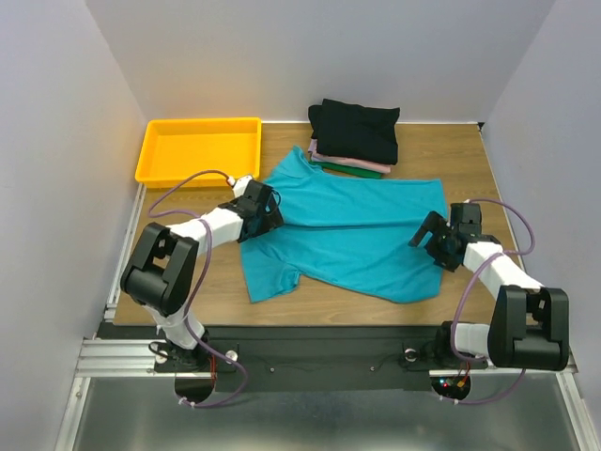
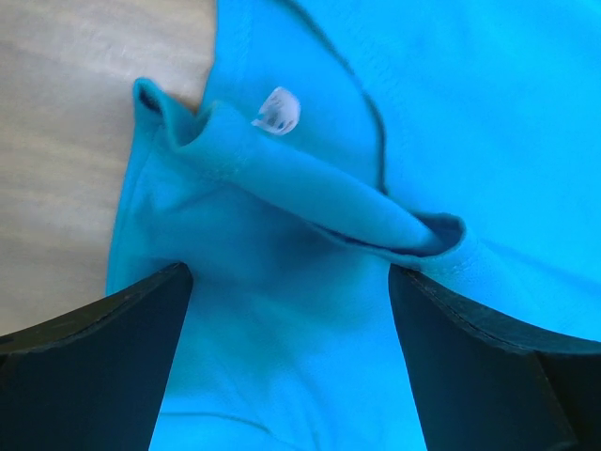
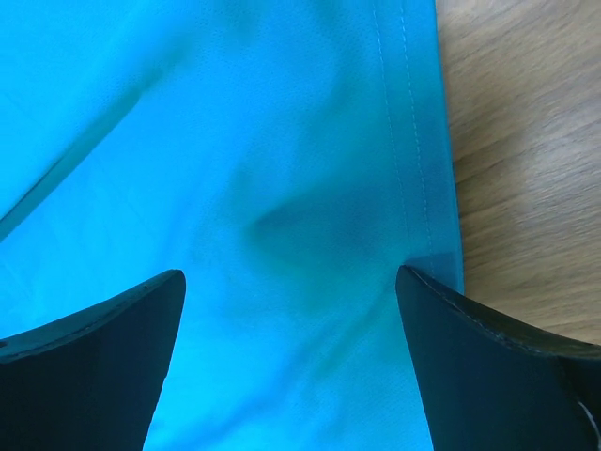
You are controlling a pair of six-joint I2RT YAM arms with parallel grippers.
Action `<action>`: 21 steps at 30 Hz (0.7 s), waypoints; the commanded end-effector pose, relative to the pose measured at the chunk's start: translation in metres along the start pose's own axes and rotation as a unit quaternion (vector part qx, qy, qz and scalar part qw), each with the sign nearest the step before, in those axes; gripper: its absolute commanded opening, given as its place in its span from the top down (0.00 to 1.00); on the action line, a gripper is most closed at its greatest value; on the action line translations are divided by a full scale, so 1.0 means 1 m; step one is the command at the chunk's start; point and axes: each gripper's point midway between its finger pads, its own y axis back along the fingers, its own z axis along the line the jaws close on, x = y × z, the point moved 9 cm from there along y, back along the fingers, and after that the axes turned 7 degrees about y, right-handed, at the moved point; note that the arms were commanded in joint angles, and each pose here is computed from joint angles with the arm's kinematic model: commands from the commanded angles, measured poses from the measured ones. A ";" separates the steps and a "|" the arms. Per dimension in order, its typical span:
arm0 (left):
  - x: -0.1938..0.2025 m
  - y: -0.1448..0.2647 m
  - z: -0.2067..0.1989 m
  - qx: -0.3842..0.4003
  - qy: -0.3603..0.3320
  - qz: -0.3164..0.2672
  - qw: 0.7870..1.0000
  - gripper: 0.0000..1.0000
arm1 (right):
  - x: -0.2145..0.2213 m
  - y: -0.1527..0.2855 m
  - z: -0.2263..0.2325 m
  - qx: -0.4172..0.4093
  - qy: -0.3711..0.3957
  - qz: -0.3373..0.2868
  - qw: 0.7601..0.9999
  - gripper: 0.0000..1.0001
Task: Fold and stack the t-shirts
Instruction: Flatten the tshirt out
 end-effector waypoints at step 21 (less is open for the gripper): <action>0.059 0.094 0.089 0.029 0.128 0.025 0.991 0.02 | 0.160 0.080 0.216 -0.267 0.295 0.017 0.917 0.02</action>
